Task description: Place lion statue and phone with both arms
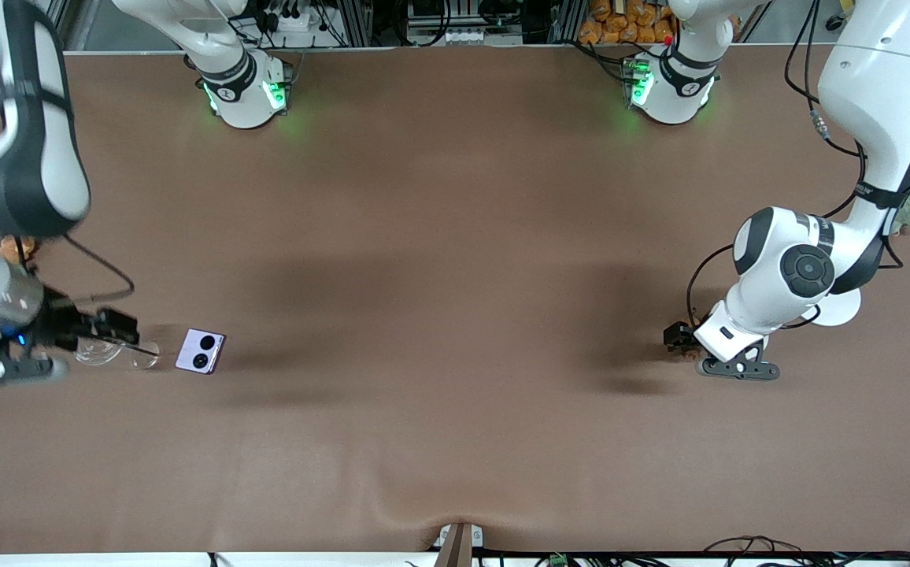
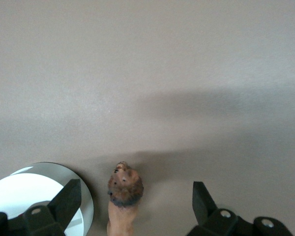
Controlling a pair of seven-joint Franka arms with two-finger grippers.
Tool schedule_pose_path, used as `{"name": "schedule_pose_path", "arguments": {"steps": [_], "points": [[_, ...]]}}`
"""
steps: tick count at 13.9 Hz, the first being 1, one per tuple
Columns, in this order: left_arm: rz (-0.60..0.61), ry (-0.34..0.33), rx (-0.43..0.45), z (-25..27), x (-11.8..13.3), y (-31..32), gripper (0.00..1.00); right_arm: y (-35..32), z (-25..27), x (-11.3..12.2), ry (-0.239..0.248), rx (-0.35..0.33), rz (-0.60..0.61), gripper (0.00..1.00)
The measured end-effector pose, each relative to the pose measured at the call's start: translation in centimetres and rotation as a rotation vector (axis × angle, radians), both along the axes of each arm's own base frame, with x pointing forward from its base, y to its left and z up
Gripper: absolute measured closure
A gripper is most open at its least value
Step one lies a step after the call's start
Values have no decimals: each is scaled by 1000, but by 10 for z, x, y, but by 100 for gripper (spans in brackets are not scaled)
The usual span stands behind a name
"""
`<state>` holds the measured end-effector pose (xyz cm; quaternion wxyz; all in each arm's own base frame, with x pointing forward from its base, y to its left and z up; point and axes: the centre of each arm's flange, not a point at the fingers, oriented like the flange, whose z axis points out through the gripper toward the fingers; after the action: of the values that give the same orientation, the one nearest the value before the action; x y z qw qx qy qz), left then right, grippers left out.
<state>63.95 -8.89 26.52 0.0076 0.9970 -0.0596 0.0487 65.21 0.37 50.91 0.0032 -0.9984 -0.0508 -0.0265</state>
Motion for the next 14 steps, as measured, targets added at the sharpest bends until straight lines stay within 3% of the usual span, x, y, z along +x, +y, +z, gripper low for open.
{"name": "schedule_pose_path", "arguments": {"steps": [3,9,12,14], "points": [[-15,21,26,43,11,-16,0,-7,42,-28,-7,-2,-13,0],[-8,59,68,161,31,-31,0,-30,109,-90,75,6,-74,0],[12,19,88,225,28,-28,0,-35,125,-107,85,8,-91,0],[21,-19,119,271,14,-29,0,-35,124,-110,90,9,-93,0]]}}
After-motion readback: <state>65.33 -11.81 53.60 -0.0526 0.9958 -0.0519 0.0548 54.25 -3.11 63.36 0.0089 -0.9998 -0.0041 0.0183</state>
